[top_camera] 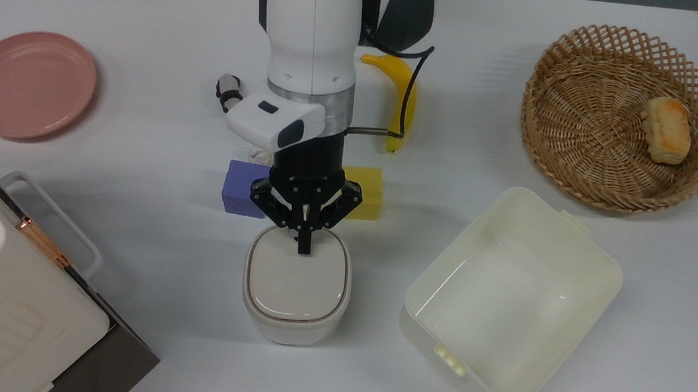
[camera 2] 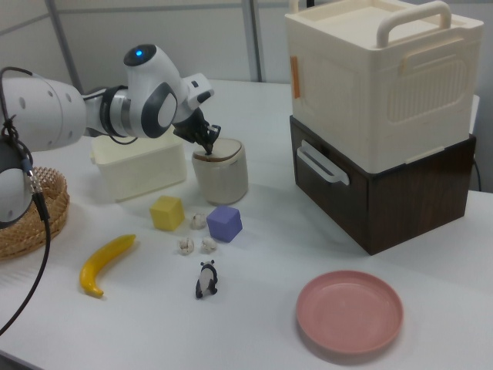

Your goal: Open the trash can

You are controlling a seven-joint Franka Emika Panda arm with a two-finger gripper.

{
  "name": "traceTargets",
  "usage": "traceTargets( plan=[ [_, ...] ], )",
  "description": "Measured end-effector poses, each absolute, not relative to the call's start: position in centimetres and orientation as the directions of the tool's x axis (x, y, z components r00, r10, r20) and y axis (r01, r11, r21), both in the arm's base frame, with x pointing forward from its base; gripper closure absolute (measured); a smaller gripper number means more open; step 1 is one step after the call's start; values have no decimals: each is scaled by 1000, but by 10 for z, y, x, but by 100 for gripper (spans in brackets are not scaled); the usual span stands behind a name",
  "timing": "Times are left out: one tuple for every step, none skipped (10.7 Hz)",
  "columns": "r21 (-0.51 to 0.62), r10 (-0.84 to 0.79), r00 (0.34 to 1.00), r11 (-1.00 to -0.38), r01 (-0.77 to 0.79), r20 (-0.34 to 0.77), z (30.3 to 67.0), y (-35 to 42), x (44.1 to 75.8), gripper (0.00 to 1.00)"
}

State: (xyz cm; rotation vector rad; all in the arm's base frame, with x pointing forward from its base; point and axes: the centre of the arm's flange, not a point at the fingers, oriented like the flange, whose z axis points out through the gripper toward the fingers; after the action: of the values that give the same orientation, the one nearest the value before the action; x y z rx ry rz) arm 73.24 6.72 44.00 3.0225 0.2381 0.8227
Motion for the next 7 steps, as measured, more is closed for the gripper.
traceTargets(
  plan=[
    [42,147,855,-989,145,497,452,67,729,99],
    [46,148,859,-989,144,490,471,66,723,99],
    [50,149,869,-989,142,472,492,65,714,99],
    [54,150,883,-989,141,446,513,65,704,99],
    [58,151,893,-988,140,424,534,64,693,99],
    [62,151,905,-988,138,398,552,64,681,99],
    [65,151,919,-989,136,365,568,62,668,99]
  ],
)
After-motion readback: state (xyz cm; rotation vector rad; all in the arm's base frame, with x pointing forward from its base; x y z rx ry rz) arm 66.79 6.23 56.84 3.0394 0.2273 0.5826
